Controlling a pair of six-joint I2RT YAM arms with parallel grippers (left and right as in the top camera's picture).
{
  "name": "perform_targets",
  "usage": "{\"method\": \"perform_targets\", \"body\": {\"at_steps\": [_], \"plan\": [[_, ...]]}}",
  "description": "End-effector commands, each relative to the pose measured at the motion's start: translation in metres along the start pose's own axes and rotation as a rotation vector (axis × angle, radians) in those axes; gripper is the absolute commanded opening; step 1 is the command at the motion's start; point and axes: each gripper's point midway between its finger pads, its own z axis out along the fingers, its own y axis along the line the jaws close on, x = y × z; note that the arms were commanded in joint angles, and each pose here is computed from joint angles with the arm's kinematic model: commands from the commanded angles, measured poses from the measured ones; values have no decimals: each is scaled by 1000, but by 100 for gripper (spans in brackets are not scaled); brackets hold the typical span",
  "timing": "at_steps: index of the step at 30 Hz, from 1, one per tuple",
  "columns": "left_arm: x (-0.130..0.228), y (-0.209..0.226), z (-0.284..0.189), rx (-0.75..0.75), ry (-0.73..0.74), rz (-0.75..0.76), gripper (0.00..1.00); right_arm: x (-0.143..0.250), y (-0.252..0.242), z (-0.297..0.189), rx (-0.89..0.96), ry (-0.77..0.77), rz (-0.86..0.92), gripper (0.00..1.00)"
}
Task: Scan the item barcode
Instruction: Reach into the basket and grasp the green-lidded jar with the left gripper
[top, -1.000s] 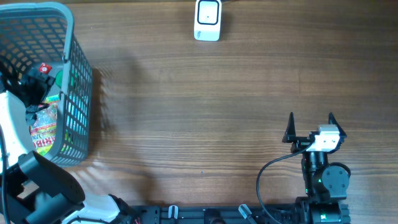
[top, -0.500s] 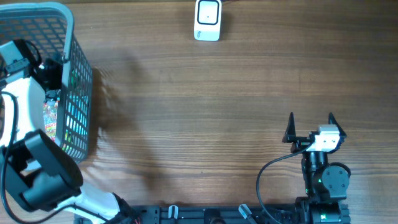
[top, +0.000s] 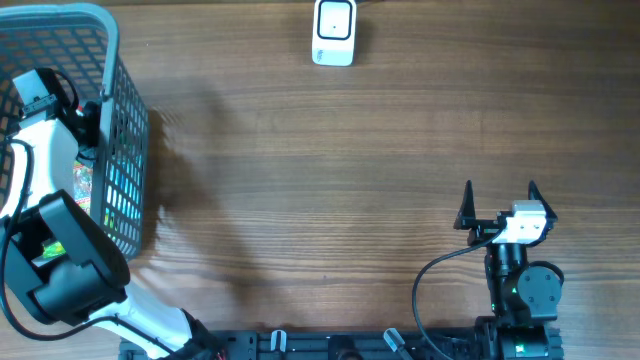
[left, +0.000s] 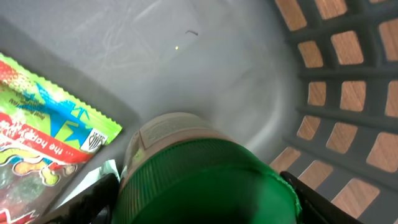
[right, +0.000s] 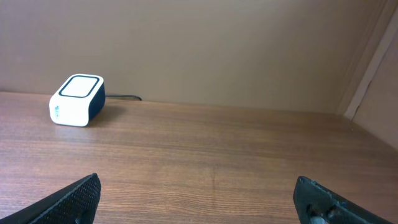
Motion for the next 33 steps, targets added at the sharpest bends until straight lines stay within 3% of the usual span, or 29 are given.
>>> {"method": "perform_targets", "body": {"at_steps": [1, 8, 15, 17, 20, 22, 27, 33], "plan": [[13, 10, 6, -33, 56, 8, 71, 0, -1, 0, 2, -1, -8, 100], [-27, 32, -56, -31, -46, -83, 72, 0, -1, 0, 2, -1, -9, 100], [-26, 61, -86, -67, -53, -154, 73, 0, -1, 0, 2, -1, -9, 100], [-23, 60, -85, -69, -42, -151, 97, 0, -1, 0, 2, -1, -9, 100], [-18, 48, -83, -46, -26, -128, 100, 0, -1, 0, 2, -1, -9, 100], [-14, 20, -81, 66, -5, -95, 100, 0, -1, 0, 2, -1, -9, 100], [-20, -26, -75, 168, -60, -1, 100, 0, -1, 0, 2, -1, -9, 100], [-5, -34, -29, 139, 26, 0, 100, 0, -1, 0, 2, -1, -9, 100]]}}
